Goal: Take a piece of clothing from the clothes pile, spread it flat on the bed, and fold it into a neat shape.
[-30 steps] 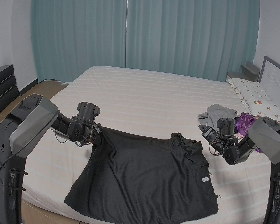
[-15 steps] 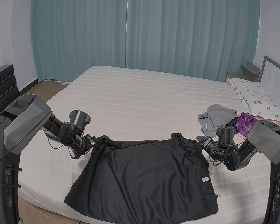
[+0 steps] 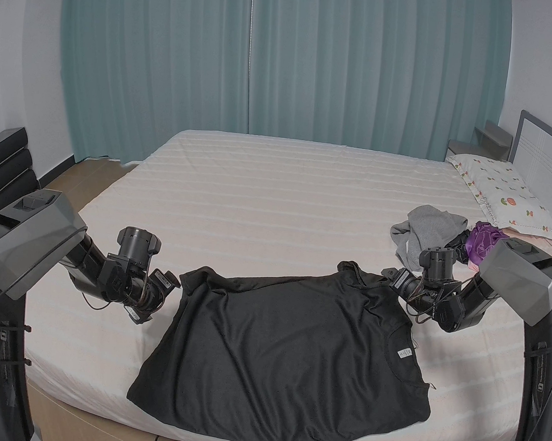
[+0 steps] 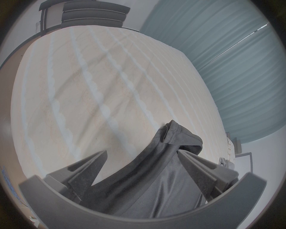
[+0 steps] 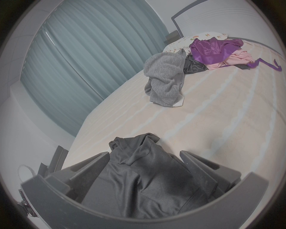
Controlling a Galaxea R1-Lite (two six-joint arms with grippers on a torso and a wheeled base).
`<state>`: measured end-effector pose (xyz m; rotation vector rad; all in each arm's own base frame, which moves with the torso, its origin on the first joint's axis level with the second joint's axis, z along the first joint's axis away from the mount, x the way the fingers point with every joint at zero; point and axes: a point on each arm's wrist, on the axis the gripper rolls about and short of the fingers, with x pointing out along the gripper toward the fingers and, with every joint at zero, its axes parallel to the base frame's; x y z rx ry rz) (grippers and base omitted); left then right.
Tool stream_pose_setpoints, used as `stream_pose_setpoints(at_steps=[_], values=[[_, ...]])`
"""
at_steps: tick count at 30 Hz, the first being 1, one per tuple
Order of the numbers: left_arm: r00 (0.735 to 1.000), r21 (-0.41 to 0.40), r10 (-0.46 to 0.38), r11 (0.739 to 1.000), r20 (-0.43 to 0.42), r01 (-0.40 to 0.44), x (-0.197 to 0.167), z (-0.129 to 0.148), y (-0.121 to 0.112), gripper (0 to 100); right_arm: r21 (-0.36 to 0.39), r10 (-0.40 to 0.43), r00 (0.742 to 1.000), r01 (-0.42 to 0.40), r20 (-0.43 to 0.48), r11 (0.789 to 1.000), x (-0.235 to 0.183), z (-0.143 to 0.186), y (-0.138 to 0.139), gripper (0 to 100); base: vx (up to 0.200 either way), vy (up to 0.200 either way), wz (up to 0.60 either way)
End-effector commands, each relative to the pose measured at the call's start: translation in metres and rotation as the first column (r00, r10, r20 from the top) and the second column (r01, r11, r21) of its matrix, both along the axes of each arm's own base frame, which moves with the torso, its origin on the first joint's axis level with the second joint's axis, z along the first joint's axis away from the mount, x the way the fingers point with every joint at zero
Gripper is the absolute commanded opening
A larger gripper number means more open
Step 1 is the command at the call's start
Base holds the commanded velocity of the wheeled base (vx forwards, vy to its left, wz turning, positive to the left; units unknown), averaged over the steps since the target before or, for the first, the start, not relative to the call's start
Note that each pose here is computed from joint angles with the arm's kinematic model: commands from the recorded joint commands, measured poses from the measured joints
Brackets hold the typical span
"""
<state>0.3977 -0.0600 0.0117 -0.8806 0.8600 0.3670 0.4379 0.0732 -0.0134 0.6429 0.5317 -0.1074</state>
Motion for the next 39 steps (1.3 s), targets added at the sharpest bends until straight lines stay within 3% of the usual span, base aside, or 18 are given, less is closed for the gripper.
stream_pose_setpoints(at_steps=[1, 10, 11, 20, 23, 26, 29, 33, 39], values=[[1.0, -0.004, 0.01, 1.0, -0.018, -0.01, -0.01, -0.005, 0.002, 100, -0.02, 0.006, 1.0, -0.006, -0.018, 1.0, 0.007, -0.014, 0.002, 100, 0.0, 0.0, 0.0], [1.0, -0.005, 0.013, 1.0, -0.028, -0.013, -0.022, -0.007, 0.005, 100, -0.068, 0.039, 0.999, -0.041, -0.02, 0.997, 0.028, -0.036, 0.01, 100, 0.0, 0.0, 0.0], [1.0, -0.005, 0.013, 1.0, -0.028, -0.013, -0.023, -0.007, 0.005, 100, -0.067, 0.039, 0.999, -0.04, -0.017, 0.997, 0.029, -0.036, 0.01, 0, 0.0, 0.0, 0.0], [1.0, -0.003, 0.015, 1.0, -0.024, -0.015, -0.024, -0.009, 0.005, 100, -0.045, 0.019, 0.998, -0.016, 0.067, 0.999, 0.042, -0.016, 0.009, 0, 0.0, 0.0, 0.0], [1.0, -0.003, 0.018, 1.0, -0.022, -0.019, -0.023, -0.009, 0.006, 100, -0.036, -0.088, 0.982, 0.095, 0.169, 0.995, 0.06, 0.005, 0.001, 0, 0.0, 0.0, 0.0], [1.0, -0.006, 0.023, 1.0, -0.021, -0.023, -0.022, -0.009, 0.005, 100, -0.023, -0.134, 0.966, 0.142, 0.222, 0.99, 0.071, 0.015, -0.006, 0, 0.0, 0.0, 0.0], [0.999, -0.022, 0.039, 0.999, 0.005, -0.038, -0.018, -0.007, 0.005, 100, -0.028, -0.144, 0.965, 0.154, 0.217, 0.988, 0.072, 0.011, -0.009, 0, 0.0, 0.0, 0.0], [0.993, -0.039, 0.059, 0.998, 0.102, -0.055, -0.001, 0.0, 0.008, 100, -0.036, -0.151, 0.97, 0.161, 0.19, 0.986, 0.072, -0.004, -0.011, 0, 0.0, 0.0, 0.0], [0.986, -0.041, 0.058, 0.998, 0.159, -0.052, 0.026, 0.0, 0.005, 100, -0.044, -0.156, 0.973, 0.165, 0.169, 0.985, 0.069, -0.011, -0.012, 0, 0.0, 0.0, 0.0]])
